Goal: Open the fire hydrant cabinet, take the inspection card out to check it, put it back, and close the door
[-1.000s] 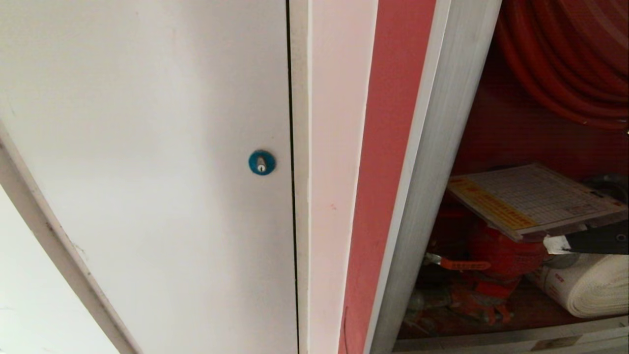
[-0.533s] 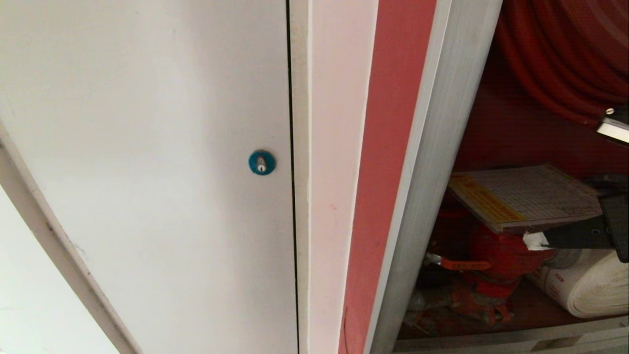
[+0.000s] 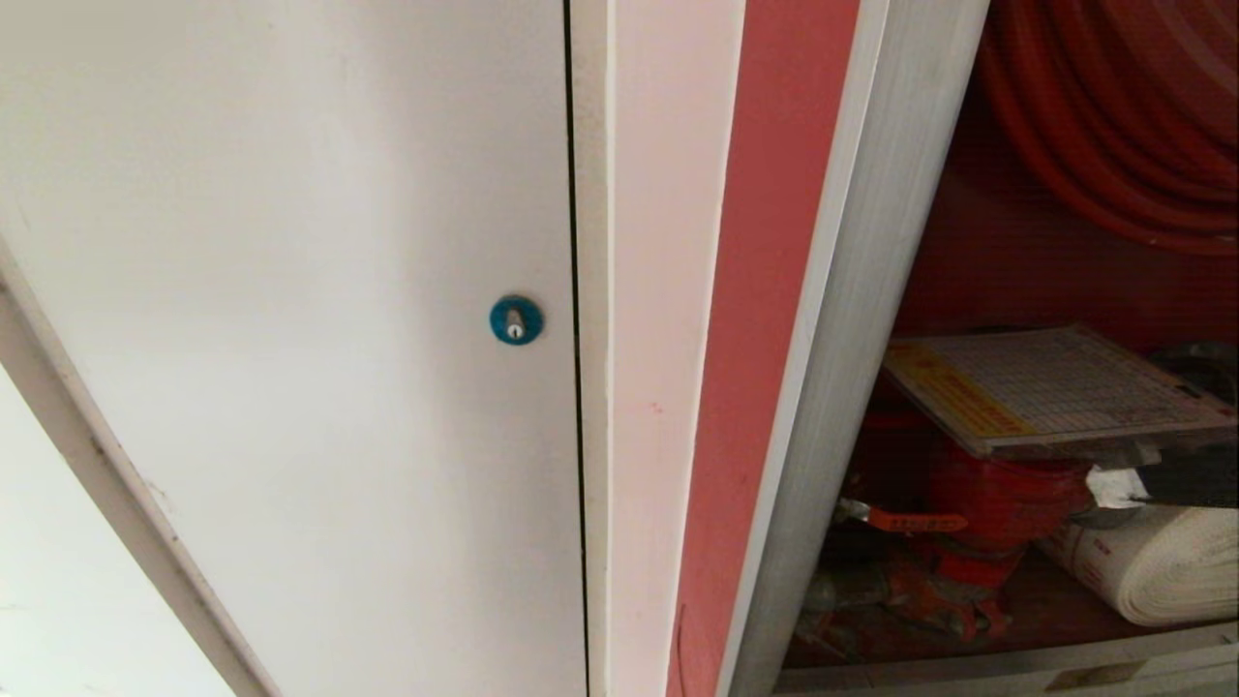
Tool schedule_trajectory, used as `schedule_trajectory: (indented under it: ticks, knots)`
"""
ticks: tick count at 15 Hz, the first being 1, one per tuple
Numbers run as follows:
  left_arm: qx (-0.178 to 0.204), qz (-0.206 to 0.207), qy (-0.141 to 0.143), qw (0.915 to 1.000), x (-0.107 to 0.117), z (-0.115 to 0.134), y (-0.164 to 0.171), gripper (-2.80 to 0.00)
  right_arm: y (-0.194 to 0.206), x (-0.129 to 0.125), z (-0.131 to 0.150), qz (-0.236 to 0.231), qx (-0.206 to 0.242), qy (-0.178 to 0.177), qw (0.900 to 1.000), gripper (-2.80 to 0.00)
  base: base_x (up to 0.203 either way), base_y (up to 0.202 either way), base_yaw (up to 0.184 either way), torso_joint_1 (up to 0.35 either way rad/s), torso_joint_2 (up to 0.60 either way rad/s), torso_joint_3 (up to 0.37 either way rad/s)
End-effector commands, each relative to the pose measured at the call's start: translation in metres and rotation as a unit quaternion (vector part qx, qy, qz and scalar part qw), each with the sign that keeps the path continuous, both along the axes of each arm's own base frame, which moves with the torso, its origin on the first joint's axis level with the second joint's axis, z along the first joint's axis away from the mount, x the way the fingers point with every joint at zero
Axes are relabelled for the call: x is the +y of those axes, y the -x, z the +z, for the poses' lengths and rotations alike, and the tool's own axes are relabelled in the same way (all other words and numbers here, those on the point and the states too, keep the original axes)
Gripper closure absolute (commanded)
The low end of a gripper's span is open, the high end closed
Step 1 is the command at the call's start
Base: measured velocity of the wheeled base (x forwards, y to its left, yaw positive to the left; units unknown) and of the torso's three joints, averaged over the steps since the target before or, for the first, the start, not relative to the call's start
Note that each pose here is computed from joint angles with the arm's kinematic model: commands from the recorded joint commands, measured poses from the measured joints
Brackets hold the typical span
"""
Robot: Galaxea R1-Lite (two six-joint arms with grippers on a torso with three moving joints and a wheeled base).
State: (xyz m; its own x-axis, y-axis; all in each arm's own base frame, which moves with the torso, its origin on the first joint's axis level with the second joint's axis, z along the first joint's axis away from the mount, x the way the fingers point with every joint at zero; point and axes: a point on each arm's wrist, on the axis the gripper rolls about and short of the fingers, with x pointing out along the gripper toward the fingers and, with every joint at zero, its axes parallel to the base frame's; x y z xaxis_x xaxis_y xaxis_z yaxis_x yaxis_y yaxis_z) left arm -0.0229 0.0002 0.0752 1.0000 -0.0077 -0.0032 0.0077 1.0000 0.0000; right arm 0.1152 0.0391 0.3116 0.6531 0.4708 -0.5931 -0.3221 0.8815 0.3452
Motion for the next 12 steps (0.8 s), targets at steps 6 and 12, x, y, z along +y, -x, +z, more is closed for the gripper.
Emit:
schedule_trajectory:
  ticks: [6, 12]
  knots:
    - [0.001, 0.000, 0.000, 1.0000, 0.000, 0.000, 0.000, 0.00, 0.103, -0.029, -0.001, 0.006, -0.116, -0.034, 0.993, 0.00, 0.000, 0.000, 0.000, 0.000, 0.00, 0.000]
    - [0.001, 0.000, 0.000, 1.0000, 0.000, 0.000, 0.000, 0.00, 0.173, -0.043, -0.020, -0.062, -0.166, -0.032, 0.984, 0.00, 0.000, 0.000, 0.000, 0.000, 0.00, 0.000]
